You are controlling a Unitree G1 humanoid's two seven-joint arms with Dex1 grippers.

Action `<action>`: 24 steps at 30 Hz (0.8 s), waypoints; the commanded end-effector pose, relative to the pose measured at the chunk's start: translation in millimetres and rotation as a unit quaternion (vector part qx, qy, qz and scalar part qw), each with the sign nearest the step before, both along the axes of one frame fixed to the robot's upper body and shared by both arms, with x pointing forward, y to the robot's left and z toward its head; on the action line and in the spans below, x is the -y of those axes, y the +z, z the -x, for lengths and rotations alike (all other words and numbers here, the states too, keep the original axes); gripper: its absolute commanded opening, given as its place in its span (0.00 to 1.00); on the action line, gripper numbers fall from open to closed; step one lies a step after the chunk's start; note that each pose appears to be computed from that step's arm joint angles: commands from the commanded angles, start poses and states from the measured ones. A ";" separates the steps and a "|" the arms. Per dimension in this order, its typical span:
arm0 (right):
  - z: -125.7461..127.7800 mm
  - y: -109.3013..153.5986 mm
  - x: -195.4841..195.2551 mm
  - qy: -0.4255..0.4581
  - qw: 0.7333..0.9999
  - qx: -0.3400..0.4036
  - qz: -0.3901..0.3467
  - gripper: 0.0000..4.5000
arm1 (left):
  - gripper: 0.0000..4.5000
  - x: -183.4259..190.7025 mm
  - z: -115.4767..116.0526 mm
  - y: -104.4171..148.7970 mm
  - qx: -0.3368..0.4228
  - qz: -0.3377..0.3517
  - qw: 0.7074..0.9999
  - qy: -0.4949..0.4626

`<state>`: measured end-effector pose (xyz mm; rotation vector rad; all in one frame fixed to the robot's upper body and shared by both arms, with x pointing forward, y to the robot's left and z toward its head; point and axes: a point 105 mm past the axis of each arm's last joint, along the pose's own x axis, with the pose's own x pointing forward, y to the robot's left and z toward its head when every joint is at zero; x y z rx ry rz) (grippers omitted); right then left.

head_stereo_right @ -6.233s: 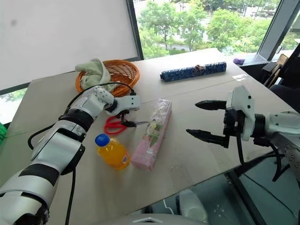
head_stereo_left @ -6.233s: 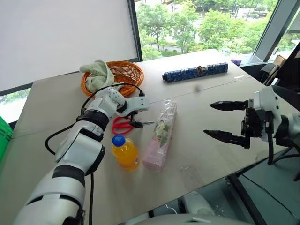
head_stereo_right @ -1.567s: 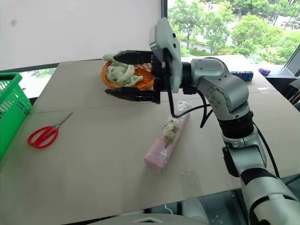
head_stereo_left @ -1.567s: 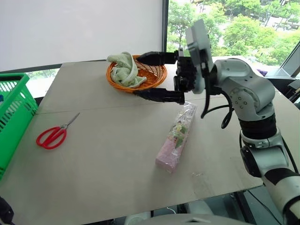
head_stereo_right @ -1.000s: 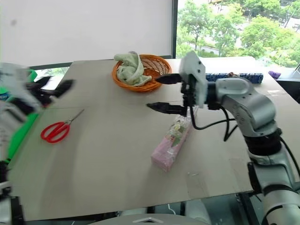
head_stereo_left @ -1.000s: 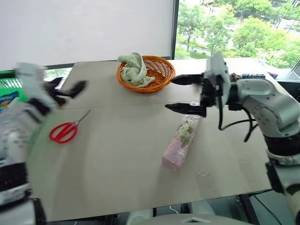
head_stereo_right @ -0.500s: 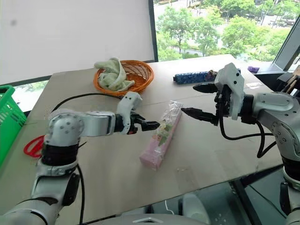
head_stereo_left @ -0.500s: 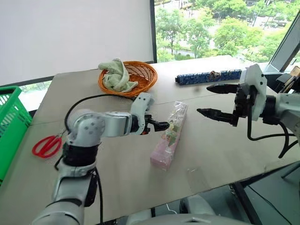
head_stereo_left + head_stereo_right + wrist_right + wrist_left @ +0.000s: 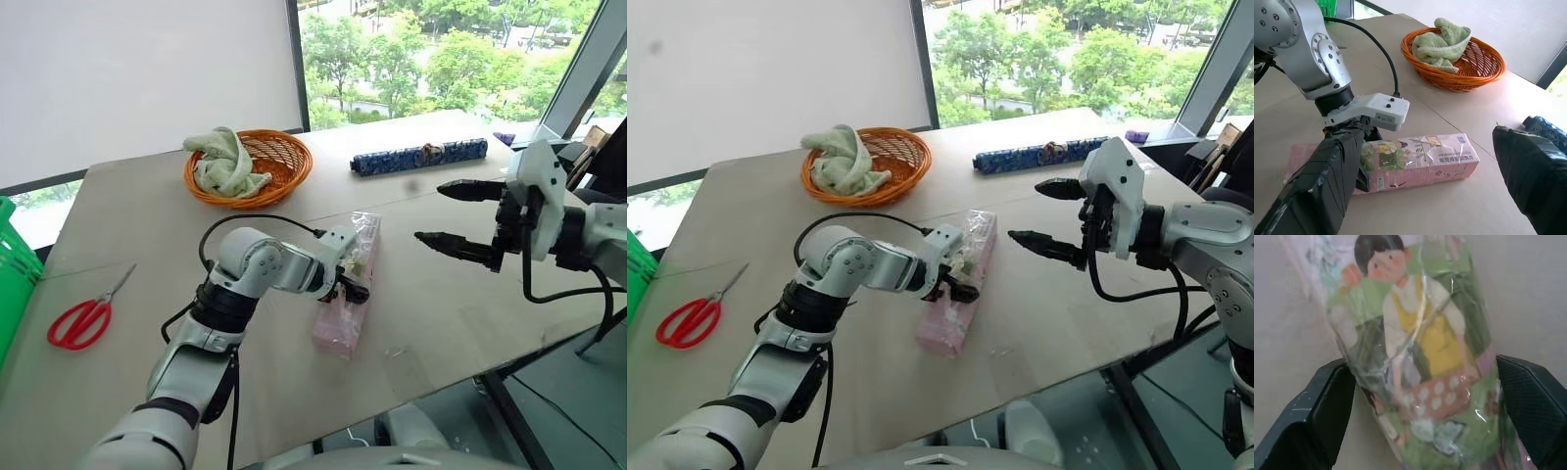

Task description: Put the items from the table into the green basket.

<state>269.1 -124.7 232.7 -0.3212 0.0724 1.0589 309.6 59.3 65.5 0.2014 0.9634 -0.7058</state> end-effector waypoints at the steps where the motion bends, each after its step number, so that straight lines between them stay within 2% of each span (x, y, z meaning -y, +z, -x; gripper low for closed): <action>1: 3.5 12.4 1.1 -0.004 1.000 0.029 -0.003 1.00 | 0.88 -2.4 -6.2 -14.9 0.017 -0.012 1.000 0.005; 3: 3.6 12.7 1.2 -0.003 1.000 0.029 -0.002 1.00 | 0.73 3.4 -2.4 -9.0 0.017 0.029 0.999 -0.008; 4: 3.6 13.0 1.2 -0.002 1.000 0.029 -0.003 1.00 | 0.63 4.5 0.3 -5.6 0.016 0.046 0.999 -0.016; 5: 3.5 13.0 1.6 -0.002 1.000 0.030 -0.002 1.00 | 0.48 2.7 0.4 -1.5 0.023 0.060 0.998 -0.016; 6: 3.2 12.9 1.7 -0.001 1.000 0.029 -0.002 1.00 | 0.43 -2.1 -0.9 2.1 0.032 0.067 0.997 -0.012; 7: 2.9 12.5 1.5 0.000 1.000 0.029 -0.002 1.00 | 0.34 -9.2 -1.6 6.4 0.041 0.075 0.996 -0.006; 12: 1.2 12.3 -4.9 0.017 0.999 0.030 -0.007 1.00 | 0.34 -42.6 2.8 39.7 0.081 0.156 0.984 0.028; 17: -4.2 12.8 -28.7 0.071 0.997 0.032 -0.028 1.00 | 0.34 -120.3 15.8 96.0 0.188 0.219 0.949 0.131; 21: -5.6 15.4 -53.0 0.129 0.990 0.036 -0.048 1.00 | 0.34 -197.0 17.0 144.7 0.295 0.213 0.893 0.265; 24: -5.3 26.1 -70.4 0.185 0.979 0.048 -0.071 1.00 | 0.34 -265.2 24.3 182.2 0.375 0.149 0.835 0.375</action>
